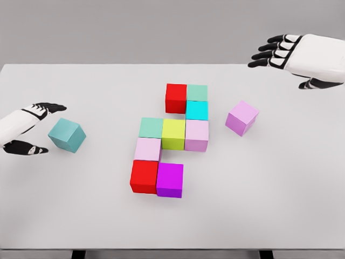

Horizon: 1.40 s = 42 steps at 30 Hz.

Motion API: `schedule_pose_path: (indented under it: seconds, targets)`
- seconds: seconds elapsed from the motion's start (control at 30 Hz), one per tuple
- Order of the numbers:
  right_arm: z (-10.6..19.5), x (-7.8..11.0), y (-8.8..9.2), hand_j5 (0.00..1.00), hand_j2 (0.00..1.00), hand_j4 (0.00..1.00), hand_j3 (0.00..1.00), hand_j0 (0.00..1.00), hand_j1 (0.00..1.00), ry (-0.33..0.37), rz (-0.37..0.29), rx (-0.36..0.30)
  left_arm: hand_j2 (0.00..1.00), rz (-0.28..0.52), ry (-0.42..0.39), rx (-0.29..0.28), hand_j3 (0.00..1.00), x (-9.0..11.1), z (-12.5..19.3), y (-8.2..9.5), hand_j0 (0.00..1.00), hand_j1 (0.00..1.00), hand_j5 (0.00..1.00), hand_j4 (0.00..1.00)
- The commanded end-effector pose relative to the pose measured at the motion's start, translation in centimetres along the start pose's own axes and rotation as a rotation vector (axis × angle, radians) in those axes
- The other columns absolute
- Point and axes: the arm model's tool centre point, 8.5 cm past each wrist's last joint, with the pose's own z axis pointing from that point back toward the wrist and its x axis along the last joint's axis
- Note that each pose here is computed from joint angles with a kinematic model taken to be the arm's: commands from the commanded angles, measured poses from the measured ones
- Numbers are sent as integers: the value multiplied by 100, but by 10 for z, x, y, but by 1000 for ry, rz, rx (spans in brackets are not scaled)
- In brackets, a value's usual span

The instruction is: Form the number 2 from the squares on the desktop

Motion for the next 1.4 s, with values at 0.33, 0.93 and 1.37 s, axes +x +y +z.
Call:
schedule_pose_path:
  seconds: [0.33, 0.93, 1.37]
  targets:
    - [3, -3, 6, 100, 100, 100, 100, 100, 100, -1, -37, 9, 100, -177, -138, -227, 100, 50, -6, 48, 100, 100, 100, 100]
    - [-97, 7, 104, 100, 100, 100, 100, 100, 100, -50, -48, 274, 100, -119, 232, -363, 100, 38, -34, 58, 100, 100, 100, 100]
    - [-122, -3, 125, 100, 100, 100, 100, 100, 100, -17, -81, 316, 98, -160, 222, -402, 98, 41, -71, 25, 98, 98, 98, 98]
